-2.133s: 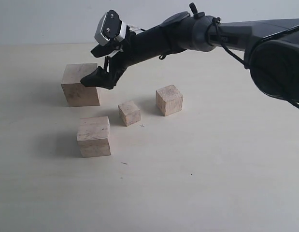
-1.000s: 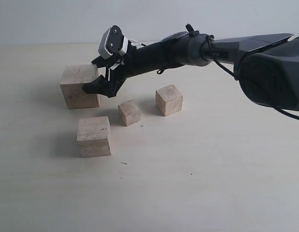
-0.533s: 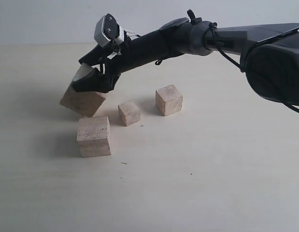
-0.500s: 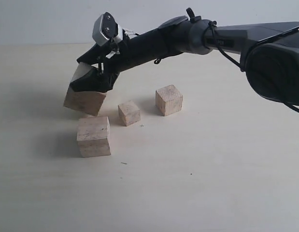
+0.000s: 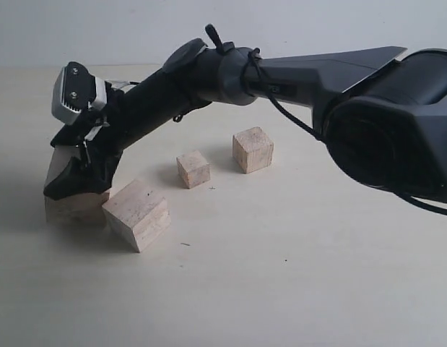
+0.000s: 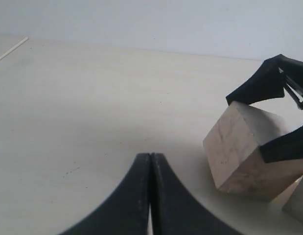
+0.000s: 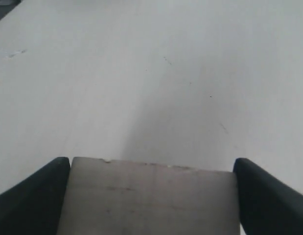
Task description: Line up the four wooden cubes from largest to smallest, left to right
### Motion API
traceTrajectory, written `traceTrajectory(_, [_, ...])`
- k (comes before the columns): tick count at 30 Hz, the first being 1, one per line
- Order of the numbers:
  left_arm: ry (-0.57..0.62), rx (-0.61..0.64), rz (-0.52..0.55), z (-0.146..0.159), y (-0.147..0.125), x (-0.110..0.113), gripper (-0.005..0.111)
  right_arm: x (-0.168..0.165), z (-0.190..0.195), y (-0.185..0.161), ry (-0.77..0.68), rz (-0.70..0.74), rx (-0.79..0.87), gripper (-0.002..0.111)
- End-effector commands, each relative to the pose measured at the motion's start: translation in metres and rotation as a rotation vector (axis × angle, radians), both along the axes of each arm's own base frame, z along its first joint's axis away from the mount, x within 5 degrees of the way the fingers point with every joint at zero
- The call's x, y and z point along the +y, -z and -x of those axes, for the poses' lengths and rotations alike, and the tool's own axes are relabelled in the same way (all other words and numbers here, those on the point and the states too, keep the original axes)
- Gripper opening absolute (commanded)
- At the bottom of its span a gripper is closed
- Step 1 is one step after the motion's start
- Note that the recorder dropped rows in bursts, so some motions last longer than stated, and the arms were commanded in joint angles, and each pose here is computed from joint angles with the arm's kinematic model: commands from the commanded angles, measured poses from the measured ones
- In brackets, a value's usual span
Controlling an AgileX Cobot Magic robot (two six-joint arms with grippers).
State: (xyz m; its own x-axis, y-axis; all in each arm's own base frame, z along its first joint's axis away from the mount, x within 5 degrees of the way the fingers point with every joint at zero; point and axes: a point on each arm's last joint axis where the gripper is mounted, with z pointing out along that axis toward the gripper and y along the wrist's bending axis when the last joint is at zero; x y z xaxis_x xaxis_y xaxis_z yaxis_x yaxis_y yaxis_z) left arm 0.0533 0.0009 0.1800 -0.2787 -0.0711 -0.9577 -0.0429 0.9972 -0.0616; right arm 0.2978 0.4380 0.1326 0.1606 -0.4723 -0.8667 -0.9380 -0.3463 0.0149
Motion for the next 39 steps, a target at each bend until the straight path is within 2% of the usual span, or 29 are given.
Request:
traceTrajectory(1, [0.008,-0.018,0.002,0.000,-0.001,-0.001,0.000,0.004,0.000,-0.005,0.043,0.049,-0.078,0.000])
traceTrajectory(5, [0.008,-0.018,0.002,0.000,-0.001,-0.001,0.000,0.000,-0.008,0.004,0.144,0.165,-0.106,0.000])
traceTrajectory(9, [0.008,-0.018,0.002,0.000,-0.001,-0.001,0.000,-0.007,-0.010,0.012,0.150,0.283,-0.134,0.000])
traceTrajectory(13, [0.008,-0.018,0.002,0.000,-0.001,-0.001,0.000,-0.011,-0.011,0.009,0.165,0.327,-0.138,0.000])
traceTrajectory(18, [0.008,-0.018,0.002,0.000,-0.001,-0.001,0.000,-0.013,-0.013,0.008,0.150,0.349,-0.183,0.000])
traceTrajectory(25, [0.008,-0.018,0.002,0.000,-0.001,-0.001,0.000,-0.012,-0.012,0.007,0.154,0.332,-0.164,0.000])
traceTrajectory(32, [0.008,-0.018,0.002,0.000,-0.001,-0.001,0.000,-0.014,-0.014,0.007,0.080,0.307,-0.249,0.000])
traceTrajectory(39, [0.008,-0.018,0.002,0.000,-0.001,-0.001,0.000,-0.025,-0.028,0.007,0.118,0.316,-0.231,0.000])
